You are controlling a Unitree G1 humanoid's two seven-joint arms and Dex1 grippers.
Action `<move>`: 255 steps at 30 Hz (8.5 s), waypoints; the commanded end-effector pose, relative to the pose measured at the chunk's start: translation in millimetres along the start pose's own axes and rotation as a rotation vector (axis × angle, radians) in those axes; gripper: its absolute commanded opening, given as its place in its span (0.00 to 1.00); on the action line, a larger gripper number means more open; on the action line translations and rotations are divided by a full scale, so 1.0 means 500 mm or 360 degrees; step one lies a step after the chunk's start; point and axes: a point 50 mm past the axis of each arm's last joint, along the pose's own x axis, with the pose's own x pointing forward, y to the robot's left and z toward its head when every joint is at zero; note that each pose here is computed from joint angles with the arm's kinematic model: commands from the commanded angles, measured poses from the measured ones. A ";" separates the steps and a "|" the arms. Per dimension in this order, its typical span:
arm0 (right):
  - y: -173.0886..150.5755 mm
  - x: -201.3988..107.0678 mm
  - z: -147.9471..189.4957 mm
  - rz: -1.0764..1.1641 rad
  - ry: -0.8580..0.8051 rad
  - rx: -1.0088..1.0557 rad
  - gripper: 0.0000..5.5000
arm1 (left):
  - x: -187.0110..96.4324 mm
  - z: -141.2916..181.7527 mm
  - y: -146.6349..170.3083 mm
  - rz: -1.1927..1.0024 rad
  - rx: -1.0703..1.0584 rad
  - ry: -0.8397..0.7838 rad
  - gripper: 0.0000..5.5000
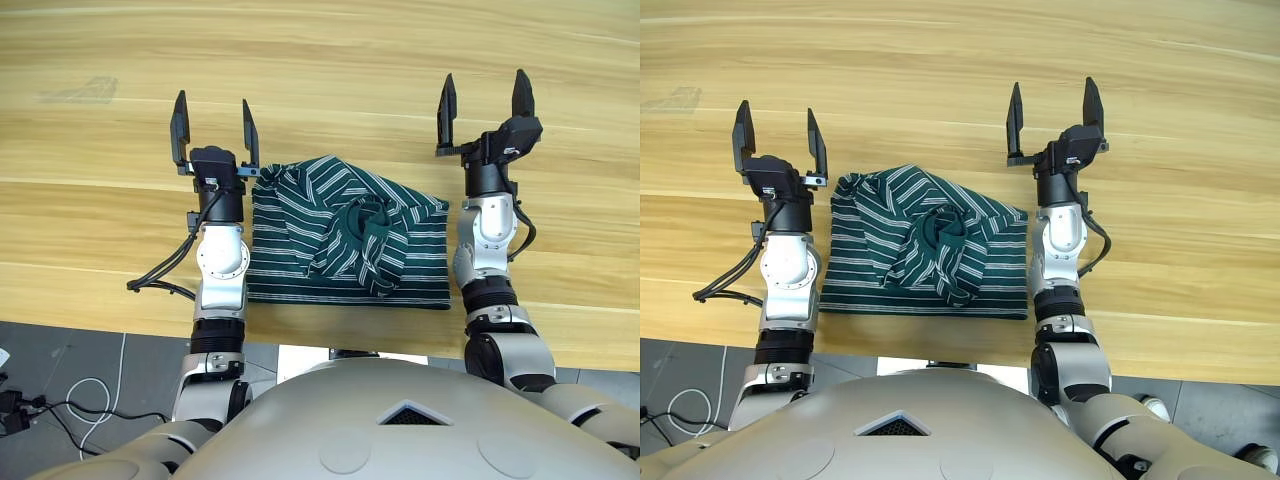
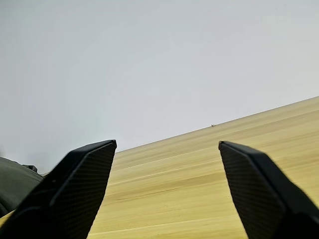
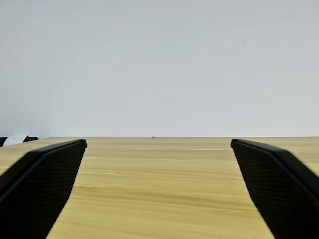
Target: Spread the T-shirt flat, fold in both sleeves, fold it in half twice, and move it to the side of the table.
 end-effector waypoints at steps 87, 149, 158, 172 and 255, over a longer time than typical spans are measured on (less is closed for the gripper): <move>0.048 -0.118 0.227 0.1100 0.0858 0.0415 0.01 | -0.075 0.146 0.002 -0.0369 -0.0543 0.0101 0.69; 0.078 -0.058 0.202 0.1031 0.0604 0.0117 0.00 | -0.160 0.104 -0.133 -0.0788 -0.0386 0.0573 0.02; 0.023 -0.045 0.226 0.1086 0.0523 -0.0066 0.00 | -0.042 0.165 0.093 -0.0622 0.0302 0.0143 0.02; 0.033 -0.050 0.243 0.1349 0.0592 0.0074 0.00 | -0.011 0.185 0.092 -0.1601 0.0763 0.0099 0.02; -0.011 -0.076 0.219 0.1996 0.0828 0.0437 0.51 | -0.085 0.254 0.086 -0.2340 -0.0069 -0.0018 0.63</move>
